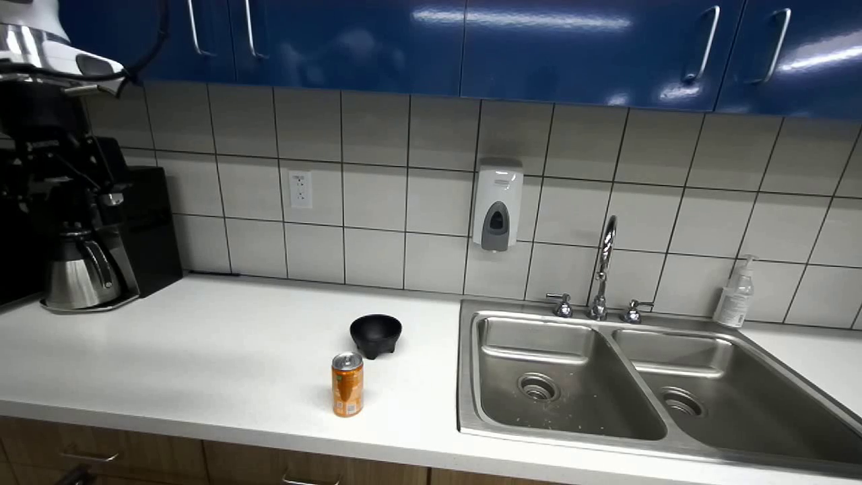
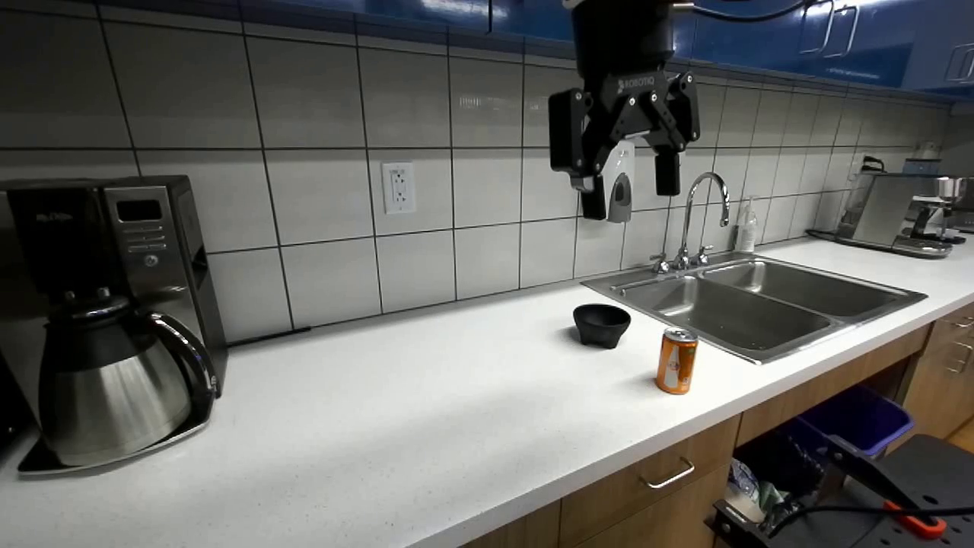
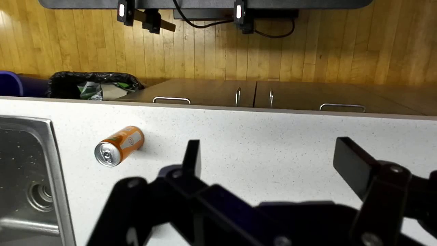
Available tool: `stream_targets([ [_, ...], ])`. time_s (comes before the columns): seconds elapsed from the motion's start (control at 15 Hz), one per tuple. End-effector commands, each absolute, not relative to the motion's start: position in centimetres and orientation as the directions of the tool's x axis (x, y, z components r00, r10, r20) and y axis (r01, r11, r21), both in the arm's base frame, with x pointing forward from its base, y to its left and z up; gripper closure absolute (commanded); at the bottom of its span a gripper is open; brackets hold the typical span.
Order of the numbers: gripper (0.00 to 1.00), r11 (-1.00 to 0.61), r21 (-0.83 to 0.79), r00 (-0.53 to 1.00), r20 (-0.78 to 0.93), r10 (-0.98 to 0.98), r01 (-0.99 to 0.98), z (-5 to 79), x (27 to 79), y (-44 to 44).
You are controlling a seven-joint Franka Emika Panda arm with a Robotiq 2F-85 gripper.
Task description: Place the orange can in the black bowl
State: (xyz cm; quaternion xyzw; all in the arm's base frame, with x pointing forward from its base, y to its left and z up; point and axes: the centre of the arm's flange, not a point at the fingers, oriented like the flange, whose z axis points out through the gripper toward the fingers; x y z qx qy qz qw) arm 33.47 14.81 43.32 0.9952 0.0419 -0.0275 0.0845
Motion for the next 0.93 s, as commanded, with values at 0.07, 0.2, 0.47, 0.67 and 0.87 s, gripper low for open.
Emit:
stream_targets([
  [0.07, 0.0, -0.981, 0.177, 0.995, -0.078, 0.068, 0.081, 41.7, 34.1, 13.2],
  [0.2, 0.0, -0.98, 0.191, 0.995, -0.092, 0.036, 0.053, 40.5, 34.9, 11.7],
  [0.47, 0.0, -0.973, 0.23, 0.993, -0.116, -0.023, 0.005, 37.4, 37.3, 7.8],
  [0.67, 0.0, -0.972, 0.235, 0.991, -0.127, -0.051, -0.02, 35.3, 38.8, 5.2],
  [0.87, 0.0, -0.974, 0.221, 0.988, -0.13, -0.086, -0.056, 33.6, 39.6, 2.9],
])
